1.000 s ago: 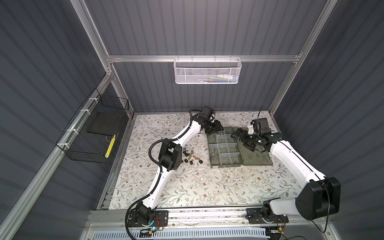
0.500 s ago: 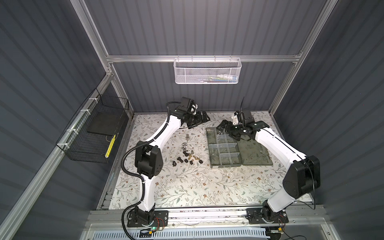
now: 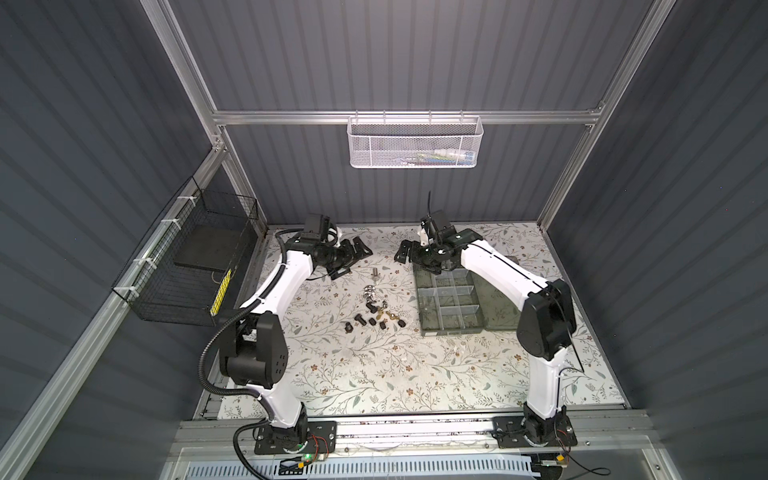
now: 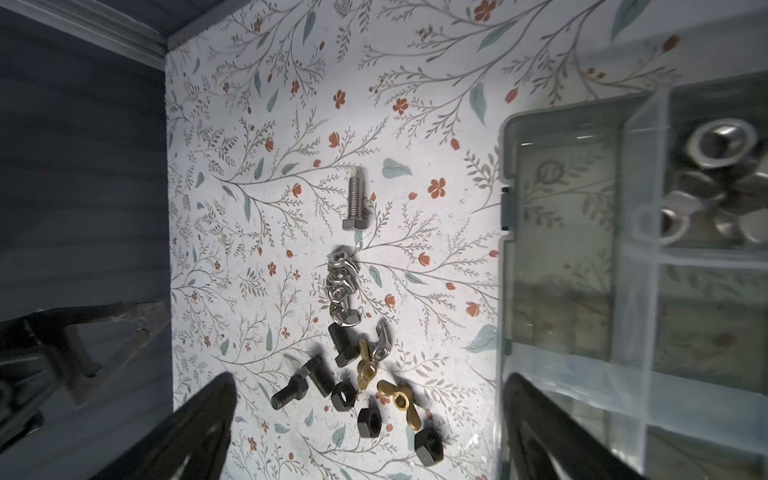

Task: Sort the screws and nuts into containers
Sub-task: 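Withdraw the left gripper while the right gripper moves over a silver bolt, then lower the right gripper onto the silver hex bolt and close it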

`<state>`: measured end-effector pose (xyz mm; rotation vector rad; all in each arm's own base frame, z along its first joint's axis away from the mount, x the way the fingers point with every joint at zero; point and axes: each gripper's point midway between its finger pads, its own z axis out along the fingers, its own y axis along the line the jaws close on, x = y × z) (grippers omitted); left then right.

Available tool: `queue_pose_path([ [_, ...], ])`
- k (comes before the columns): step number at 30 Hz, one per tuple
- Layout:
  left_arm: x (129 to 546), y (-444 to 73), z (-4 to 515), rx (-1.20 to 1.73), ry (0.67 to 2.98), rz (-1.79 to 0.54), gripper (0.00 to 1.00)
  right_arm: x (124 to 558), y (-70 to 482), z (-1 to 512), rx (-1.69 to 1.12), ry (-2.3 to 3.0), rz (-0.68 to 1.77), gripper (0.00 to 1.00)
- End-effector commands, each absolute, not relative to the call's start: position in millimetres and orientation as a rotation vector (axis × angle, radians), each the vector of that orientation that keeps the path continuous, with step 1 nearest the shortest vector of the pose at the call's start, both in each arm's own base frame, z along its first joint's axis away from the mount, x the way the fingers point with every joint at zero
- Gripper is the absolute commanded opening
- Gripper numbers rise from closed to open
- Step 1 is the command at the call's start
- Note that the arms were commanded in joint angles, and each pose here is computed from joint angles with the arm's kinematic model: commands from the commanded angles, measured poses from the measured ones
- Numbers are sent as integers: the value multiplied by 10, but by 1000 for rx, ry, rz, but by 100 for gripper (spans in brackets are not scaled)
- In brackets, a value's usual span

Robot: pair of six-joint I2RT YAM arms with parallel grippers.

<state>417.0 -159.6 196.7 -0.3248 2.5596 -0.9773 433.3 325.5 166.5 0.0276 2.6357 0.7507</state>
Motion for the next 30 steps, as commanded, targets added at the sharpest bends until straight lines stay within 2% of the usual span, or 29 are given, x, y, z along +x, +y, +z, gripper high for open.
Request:
queue_pose_path([
  [1,3956,-1595,1917,-300,2578,-1028,100,4317,3427,1564,-33,2663,667,99],
  [5,3844,-1528,1758,-384,2593,-1056,100,4366,3640,1315,-67,2704,611,99],
  [13,3666,-1454,1424,-518,2635,-1097,100,4590,3890,953,-48,2743,569,91],
  [30,3476,-1396,1348,-563,2648,-1066,100,4803,4051,274,229,2812,637,83],
])
